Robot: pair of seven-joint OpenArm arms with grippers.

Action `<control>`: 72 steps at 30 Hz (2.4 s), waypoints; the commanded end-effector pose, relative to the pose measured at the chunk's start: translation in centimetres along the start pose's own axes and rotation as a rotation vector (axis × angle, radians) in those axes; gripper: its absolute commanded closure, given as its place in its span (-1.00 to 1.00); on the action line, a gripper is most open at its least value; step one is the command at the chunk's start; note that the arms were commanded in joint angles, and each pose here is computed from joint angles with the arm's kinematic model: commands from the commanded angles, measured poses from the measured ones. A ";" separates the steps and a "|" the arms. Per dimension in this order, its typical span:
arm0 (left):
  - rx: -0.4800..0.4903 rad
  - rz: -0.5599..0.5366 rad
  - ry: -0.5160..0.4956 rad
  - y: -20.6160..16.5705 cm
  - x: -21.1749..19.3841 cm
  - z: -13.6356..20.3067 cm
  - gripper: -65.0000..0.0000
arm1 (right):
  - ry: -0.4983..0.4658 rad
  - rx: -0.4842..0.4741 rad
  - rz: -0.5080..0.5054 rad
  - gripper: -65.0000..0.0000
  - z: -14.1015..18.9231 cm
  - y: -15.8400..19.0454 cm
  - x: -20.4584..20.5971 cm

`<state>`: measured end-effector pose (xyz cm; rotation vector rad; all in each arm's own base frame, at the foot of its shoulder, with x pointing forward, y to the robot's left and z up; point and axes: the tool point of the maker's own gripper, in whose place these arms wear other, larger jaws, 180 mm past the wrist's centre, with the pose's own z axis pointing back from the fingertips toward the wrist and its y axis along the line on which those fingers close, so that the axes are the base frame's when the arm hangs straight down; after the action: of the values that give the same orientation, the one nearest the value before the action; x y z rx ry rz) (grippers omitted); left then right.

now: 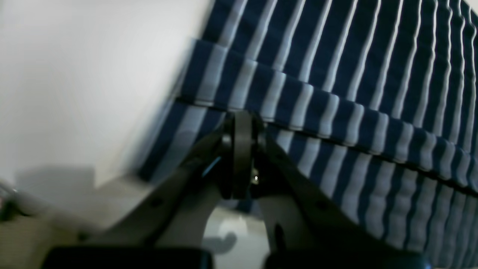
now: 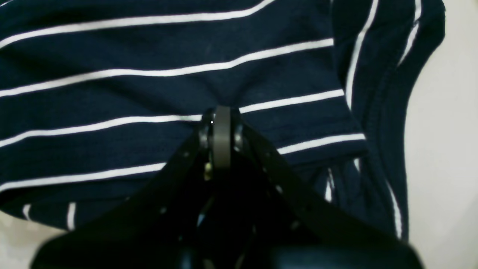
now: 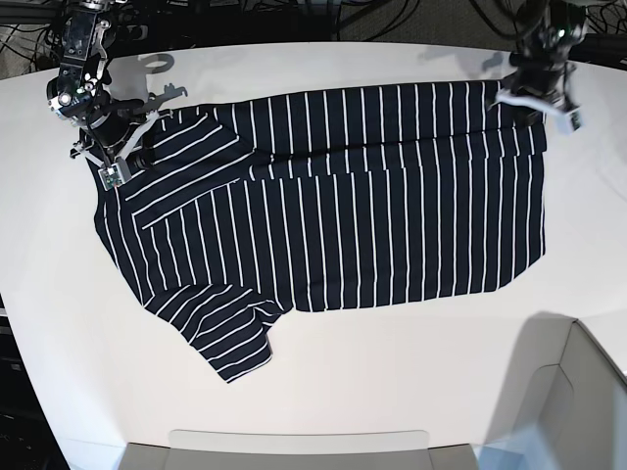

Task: Fold the T-shirt properly
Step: 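Lower the folded edge with both grippers and release it, then reach the right gripper to the sleeve and hem corner and grasp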

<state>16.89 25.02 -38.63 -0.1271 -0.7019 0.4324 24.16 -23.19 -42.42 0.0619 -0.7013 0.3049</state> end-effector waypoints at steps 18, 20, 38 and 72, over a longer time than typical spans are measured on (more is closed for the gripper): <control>0.173 -0.006 0.328 6.4 -11.2 -3.1 1.00 | 0.151 0.021 0.014 1.00 0.9 2.5 -4.7; 0.230 -0.062 0.341 8.4 -12.5 -2.3 1.00 | 0.148 0.025 0.018 1.00 1.4 3.1 -4.9; 0.141 -0.133 0.218 7.0 -6.1 -1.2 1.00 | -0.035 -0.117 -0.047 0.99 4.6 1.3 0.6; 0.040 -0.189 0.028 0.8 4.8 0.1 1.00 | -0.115 -0.249 -0.084 0.99 -11.0 -5.9 15.4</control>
<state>19.35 27.34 -36.80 -0.0428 -0.6374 0.2787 43.13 -22.70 -41.66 -0.1106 -0.8504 0.1240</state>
